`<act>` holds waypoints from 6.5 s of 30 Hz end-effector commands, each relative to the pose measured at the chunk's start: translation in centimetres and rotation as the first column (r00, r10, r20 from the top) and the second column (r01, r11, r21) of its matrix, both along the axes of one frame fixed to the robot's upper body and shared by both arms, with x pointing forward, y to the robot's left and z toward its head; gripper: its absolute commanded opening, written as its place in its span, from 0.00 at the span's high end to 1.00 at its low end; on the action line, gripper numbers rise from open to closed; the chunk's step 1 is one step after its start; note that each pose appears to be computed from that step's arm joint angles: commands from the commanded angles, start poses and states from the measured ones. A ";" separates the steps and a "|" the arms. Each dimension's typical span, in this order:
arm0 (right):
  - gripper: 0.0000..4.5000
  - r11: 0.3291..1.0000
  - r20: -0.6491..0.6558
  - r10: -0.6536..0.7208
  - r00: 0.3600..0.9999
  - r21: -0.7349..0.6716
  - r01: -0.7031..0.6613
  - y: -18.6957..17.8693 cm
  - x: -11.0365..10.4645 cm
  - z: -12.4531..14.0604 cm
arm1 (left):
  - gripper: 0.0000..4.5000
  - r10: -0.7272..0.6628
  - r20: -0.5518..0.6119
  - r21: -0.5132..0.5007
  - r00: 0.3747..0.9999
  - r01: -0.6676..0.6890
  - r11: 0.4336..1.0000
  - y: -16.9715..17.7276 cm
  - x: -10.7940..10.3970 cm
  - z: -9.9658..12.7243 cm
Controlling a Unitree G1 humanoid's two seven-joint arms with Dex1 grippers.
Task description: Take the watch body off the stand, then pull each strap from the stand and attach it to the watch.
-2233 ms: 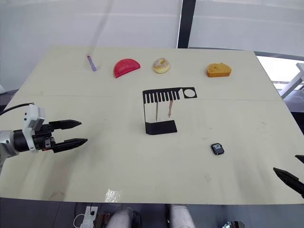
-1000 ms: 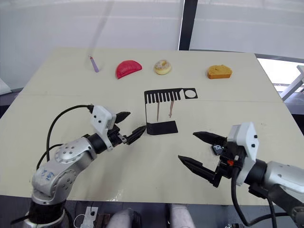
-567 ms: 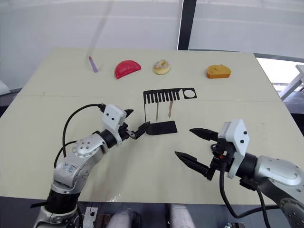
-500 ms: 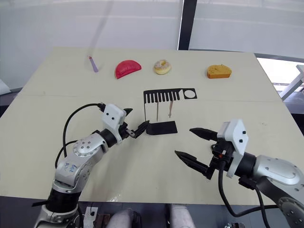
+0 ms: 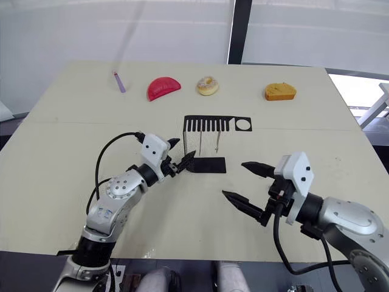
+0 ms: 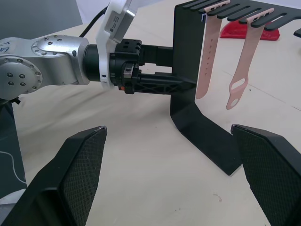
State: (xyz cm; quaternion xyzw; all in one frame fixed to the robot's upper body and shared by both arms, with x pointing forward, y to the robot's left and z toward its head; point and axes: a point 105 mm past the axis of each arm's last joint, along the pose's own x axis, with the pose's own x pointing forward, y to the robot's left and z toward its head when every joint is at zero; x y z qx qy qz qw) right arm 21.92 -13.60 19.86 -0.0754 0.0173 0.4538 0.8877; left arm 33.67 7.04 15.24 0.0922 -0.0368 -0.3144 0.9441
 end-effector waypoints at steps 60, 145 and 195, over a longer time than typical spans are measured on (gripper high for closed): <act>0.00 0.998 0.040 -0.050 0.998 0.030 0.049 0.5 -0.5 0.7 | 1.00 -0.270 0.093 0.032 0.958 0.268 0.963 -2.4 1.8 1.6; 1.00 0.969 0.114 -0.242 0.964 -0.023 0.246 3.8 1.8 -1.2 | 0.69 0.010 0.048 -0.086 0.999 -0.006 0.996 -3.4 1.2 1.6; 1.00 0.898 -0.205 0.431 0.878 0.189 -0.397 7.1 1.1 0.6 | 0.40 -0.875 -0.098 -0.470 0.475 0.753 0.461 -1.6 -8.1 6.5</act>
